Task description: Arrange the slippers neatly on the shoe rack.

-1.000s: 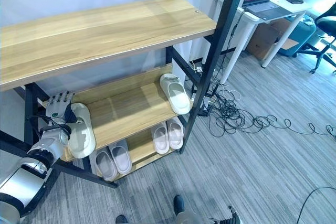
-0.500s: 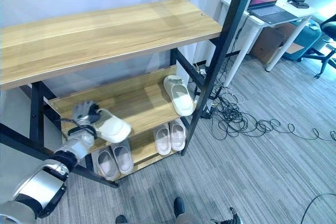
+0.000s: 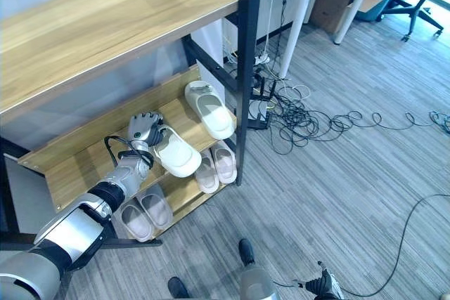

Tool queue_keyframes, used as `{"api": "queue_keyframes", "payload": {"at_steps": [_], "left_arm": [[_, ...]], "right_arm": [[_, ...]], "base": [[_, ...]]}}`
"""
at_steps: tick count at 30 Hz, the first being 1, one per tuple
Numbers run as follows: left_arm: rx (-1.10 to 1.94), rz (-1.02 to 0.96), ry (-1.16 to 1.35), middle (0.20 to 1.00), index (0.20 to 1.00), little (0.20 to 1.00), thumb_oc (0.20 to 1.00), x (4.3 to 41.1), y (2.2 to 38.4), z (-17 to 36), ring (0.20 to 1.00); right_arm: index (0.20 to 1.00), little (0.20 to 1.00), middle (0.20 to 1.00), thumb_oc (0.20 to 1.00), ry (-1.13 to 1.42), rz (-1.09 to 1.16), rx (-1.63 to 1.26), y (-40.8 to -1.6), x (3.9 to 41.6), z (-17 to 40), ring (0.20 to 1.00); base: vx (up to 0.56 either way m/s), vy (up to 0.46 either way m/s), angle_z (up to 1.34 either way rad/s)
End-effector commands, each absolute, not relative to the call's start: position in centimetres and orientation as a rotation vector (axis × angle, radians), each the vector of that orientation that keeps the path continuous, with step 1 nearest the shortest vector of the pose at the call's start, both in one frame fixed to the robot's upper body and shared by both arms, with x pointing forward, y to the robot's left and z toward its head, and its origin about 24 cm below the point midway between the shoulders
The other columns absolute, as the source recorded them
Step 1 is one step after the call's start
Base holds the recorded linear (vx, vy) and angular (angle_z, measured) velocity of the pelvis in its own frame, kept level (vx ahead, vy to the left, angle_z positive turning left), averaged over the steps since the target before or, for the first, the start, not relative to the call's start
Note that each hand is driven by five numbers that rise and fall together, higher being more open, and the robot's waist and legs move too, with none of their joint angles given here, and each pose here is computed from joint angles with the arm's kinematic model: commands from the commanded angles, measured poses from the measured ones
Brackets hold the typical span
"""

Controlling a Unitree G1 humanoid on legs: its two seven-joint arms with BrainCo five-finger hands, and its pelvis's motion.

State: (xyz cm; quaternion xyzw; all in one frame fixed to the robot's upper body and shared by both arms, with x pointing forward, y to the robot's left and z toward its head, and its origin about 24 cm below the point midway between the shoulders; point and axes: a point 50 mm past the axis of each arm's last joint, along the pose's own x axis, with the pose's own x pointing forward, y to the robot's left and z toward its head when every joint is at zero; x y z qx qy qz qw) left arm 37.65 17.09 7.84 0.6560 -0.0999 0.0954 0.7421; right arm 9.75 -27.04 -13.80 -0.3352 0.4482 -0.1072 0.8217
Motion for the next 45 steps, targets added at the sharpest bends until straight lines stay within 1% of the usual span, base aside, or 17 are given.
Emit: {"api": "queue_keyframes", "payload": {"at_steps": [1,8,12,13,18,23,28,29,30,31,32,33,34,37,42,44,45], "left_arm": [[1.439,0.338,-0.309,0.200,0.200,0.200,0.200,39.8,17.6,12.9,0.200],[1.498,0.393,-0.355,0.200,0.200,0.200,0.200,40.7,17.4,15.4,0.200],[1.503,0.457,-0.364,0.200,0.200,0.200,0.200,41.0,18.4,17.3,0.200],[1.499,0.497,-0.352,0.200,0.200,0.200,0.200,41.1,19.4,18.2,0.200],[1.450,0.524,-0.359,0.200,0.200,0.200,0.200,41.3,19.3,19.0,0.200],[1.393,0.575,-0.400,0.200,0.200,0.200,0.200,41.3,19.1,20.2,0.200],[1.407,0.589,-0.389,0.200,0.200,0.200,0.200,41.3,19.6,20.2,0.200],[1.416,0.596,-0.394,0.501,0.501,0.501,0.501,41.2,19.6,20.2,0.501],[1.440,0.625,-0.434,0.658,0.658,0.658,0.658,41.2,19.8,21.1,0.658],[1.440,0.625,-0.434,0.947,0.947,0.947,0.947,41.2,19.8,21.1,0.947],[1.476,0.645,-0.427,1.000,1.000,1.000,1.000,41.1,20.3,20.9,1.000],[1.486,0.645,-0.397,0.918,0.918,0.918,0.918,41.0,20.6,20.3,0.918],[1.471,0.642,-0.371,1.000,1.000,1.000,1.000,40.9,20.7,19.8,1.000],[1.430,0.665,-0.361,1.000,1.000,1.000,1.000,40.8,21.4,19.9,1.000],[1.406,0.684,-0.377,1.000,1.000,1.000,1.000,40.6,21.7,20.0,1.000],[1.270,0.672,-0.382,1.000,1.000,1.000,1.000,40.6,20.8,19.4,1.000],[1.025,0.654,-0.379,1.000,1.000,1.000,1.000,40.7,19.4,19.2,1.000]], "right_arm": [[1.000,1.000,1.000,1.000,0.846,-0.284,-0.757,-28.1,13.3,-12.3,1.000],[1.000,1.000,1.000,1.000,0.832,-0.273,-0.751,-27.2,13.8,-12.5,1.000],[1.000,1.000,1.000,1.000,0.797,-0.220,-0.786,-26.5,14.8,-12.4,1.000],[1.000,1.000,1.000,1.000,0.778,-0.217,-0.771,-25.9,15.3,-12.3,1.000],[1.000,1.000,1.000,1.000,0.755,-0.222,-0.749,-25.5,16.0,-12.1,1.000],[1.000,1.000,1.000,1.000,0.700,-0.141,-0.801,-24.5,17.1,-11.8,1.000],[1.000,1.000,1.000,1.000,0.703,-0.142,-0.791,-24.5,16.9,-11.9,1.000],[1.000,1.000,1.000,1.000,0.707,-0.140,-0.790,-24.4,16.7,-12.0,1.000],[1.000,1.000,1.000,1.000,0.721,-0.140,-0.787,-24.7,16.4,-12.1,1.000],[1.000,1.000,1.000,1.000,0.720,-0.140,-0.787,-24.7,16.4,-12.1,1.000],[1.000,1.000,1.000,1.000,0.719,-0.135,-0.786,-24.6,16.3,-12.2,1.000],[1.000,1.000,1.000,1.000,0.714,-0.132,-0.788,-24.4,16.3,-12.2,1.000],[1.000,1.000,1.000,1.000,0.723,-0.123,-0.795,-24.4,16.0,-12.3,1.000],[1.000,1.000,1.000,1.000,0.741,-0.128,-0.800,-24.8,15.1,-12.5,1.000],[1.000,1.000,1.000,1.000,0.749,-0.136,-0.788,-24.9,14.7,-12.6,1.000],[1.000,1.000,1.000,1.000,0.770,-0.157,-0.770,-25.0,14.3,-12.8,1.000],[1.000,1.000,1.000,1.000,0.773,-0.178,-0.752,-25.0,14.4,-12.7,1.000]], "base": [[0.02,-0.062,-0.16],[0.02,-0.060,-0.11],[0.00,-0.064,-0.12],[0.00,-0.046,-0.06],[0.01,-0.028,-0.12],[0.00,-0.014,-0.02],[0.01,0.002,0.00],[0.00,0.000,0.00],[0.02,0.000,-0.03],[0.02,0.002,-0.03],[0.00,0.000,0.00],[0.00,0.000,0.00],[0.09,0.042,-0.03],[-0.01,-0.012,-0.05],[0.00,0.002,-0.06],[0.00,-0.001,0.04],[-0.01,0.008,0.09]]}}
